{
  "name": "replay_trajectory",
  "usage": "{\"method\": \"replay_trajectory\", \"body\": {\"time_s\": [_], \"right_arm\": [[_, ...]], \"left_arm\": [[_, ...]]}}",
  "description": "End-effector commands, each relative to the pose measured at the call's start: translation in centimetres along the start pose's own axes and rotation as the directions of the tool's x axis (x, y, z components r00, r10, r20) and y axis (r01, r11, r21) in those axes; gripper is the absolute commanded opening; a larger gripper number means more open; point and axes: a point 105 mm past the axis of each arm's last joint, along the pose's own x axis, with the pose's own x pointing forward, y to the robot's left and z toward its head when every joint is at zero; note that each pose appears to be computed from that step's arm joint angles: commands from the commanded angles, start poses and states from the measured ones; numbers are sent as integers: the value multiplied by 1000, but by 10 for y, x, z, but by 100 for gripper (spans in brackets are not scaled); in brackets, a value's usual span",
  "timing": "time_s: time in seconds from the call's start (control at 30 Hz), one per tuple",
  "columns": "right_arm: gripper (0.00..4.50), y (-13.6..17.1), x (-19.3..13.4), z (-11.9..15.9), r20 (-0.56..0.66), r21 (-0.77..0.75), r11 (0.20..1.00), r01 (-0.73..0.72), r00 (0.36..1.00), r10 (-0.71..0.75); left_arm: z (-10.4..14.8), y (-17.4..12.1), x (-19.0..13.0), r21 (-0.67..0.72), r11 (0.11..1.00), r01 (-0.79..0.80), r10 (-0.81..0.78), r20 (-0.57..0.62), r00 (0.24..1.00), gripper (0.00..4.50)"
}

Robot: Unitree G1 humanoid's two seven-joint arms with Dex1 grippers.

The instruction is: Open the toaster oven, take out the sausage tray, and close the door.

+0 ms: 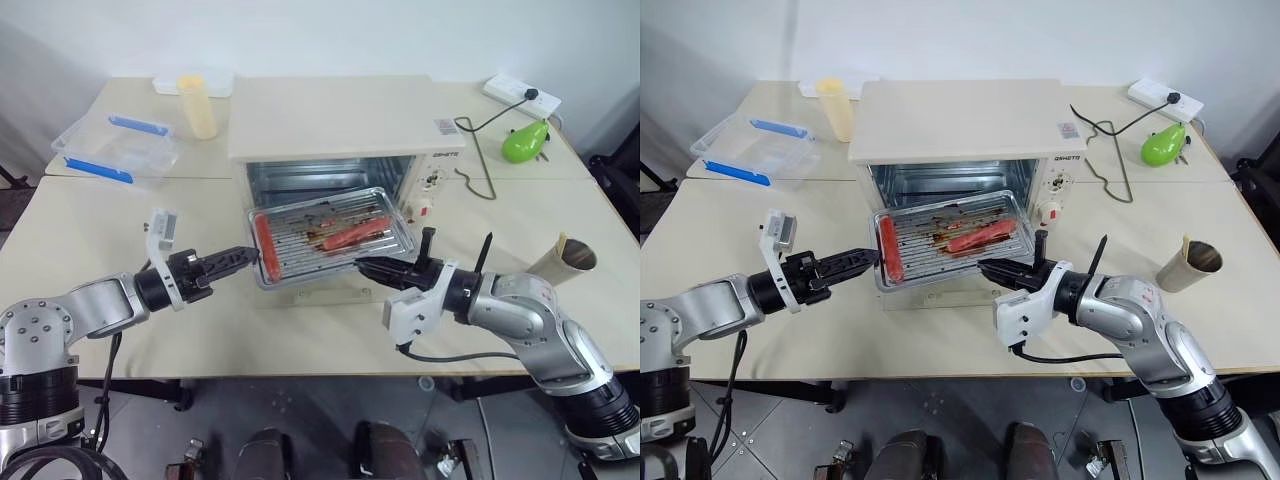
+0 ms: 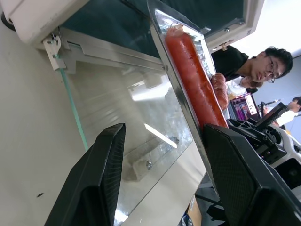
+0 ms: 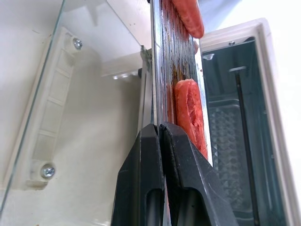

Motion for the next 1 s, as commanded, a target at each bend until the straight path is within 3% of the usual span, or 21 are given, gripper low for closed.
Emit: {"method": "replay_trajectory", "body": {"time_s": [0.03,0.33,0.43,0.53,0.77,0.9,1.0], "right_arm": [[3,-13,1,11,53,-25,998,50,997,-48],[3,-13,2,12,65,-23,999,48,997,-46],[3,-13,2,13,70,-25,999,49,996,-47],[3,-15,1,12,73,-25,999,49,996,-47],[3,-17,1,11,80,-26,999,46,996,-44],[3,-19,2,12,91,-15,999,52,995,-50],[3,-25,-1,12,123,240,968,69,987,-101]], "left_arm": [[5,-10,4,5,999,46,-46,11,999,274],[5,-17,15,-50,994,96,-97,-12,995,274],[10,-19,18,-146,981,128,-125,31,992,274],[10,-17,15,-196,973,123,-118,34,992,218],[8,-12,14,-222,969,111,-102,54,993,4],[9,-10,15,-245,963,111,-93,84,992,1],[10,-8,10,-265,954,138,-112,109,988,1]]}}
